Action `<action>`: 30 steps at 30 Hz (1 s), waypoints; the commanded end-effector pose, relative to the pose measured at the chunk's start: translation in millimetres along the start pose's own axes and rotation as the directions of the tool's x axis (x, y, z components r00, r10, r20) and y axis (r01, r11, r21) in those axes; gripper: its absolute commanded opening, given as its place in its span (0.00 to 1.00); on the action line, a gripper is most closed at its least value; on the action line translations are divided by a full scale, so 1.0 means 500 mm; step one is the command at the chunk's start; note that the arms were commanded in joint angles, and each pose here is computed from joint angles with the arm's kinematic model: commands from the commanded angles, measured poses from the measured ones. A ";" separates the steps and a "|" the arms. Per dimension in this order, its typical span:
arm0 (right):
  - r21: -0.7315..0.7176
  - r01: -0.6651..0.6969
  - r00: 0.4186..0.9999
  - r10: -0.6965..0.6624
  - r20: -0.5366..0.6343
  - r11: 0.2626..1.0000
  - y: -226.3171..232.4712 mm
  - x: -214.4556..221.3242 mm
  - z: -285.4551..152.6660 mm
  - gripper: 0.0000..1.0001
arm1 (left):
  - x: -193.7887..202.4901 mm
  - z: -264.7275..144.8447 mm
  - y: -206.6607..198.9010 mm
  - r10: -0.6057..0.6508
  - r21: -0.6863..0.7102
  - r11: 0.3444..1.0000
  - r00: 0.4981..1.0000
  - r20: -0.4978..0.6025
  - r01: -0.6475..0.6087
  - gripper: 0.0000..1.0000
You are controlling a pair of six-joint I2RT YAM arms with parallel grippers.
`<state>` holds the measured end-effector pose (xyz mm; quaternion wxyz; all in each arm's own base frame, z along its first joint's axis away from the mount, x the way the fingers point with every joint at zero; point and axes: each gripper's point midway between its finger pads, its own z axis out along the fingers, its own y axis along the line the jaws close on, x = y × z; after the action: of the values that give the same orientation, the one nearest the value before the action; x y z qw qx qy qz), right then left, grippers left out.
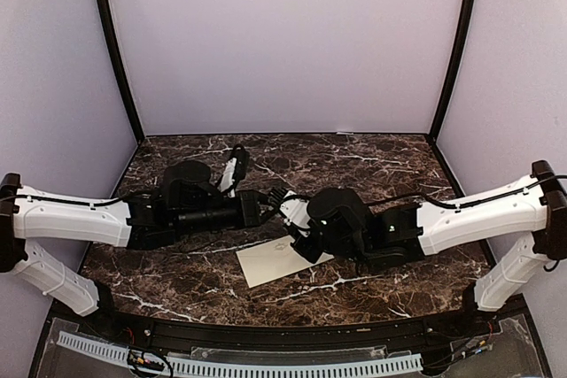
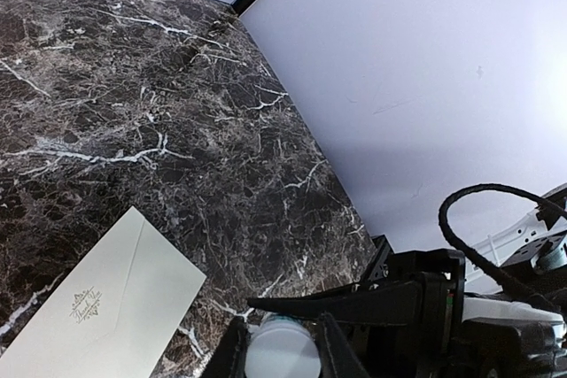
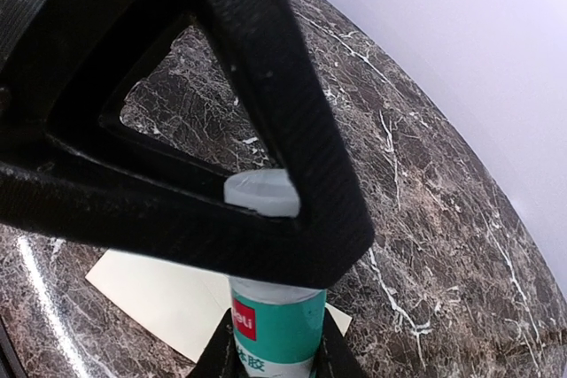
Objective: Place the letter into the envelope and seal it
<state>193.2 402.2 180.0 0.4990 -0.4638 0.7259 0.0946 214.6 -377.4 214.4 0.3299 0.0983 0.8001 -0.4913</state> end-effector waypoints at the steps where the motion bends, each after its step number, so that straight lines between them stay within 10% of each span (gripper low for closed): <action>1: -0.156 -0.145 0.864 0.202 0.461 0.977 -0.007 -0.278 -0.131 0.00 | 0.110 0.002 -0.026 0.007 0.094 0.995 0.978 -0.207 0.013 0.12; 30: -0.258 -0.284 0.856 0.365 0.365 0.924 -0.048 -0.207 -0.174 0.00 | 0.035 -0.099 -0.110 0.203 0.243 0.951 0.979 -0.024 -0.191 0.47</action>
<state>150.2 408.9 263.2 0.5203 -0.4199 0.6808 0.2992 162.7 -379.4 279.2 0.3520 0.2183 0.7081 -0.5719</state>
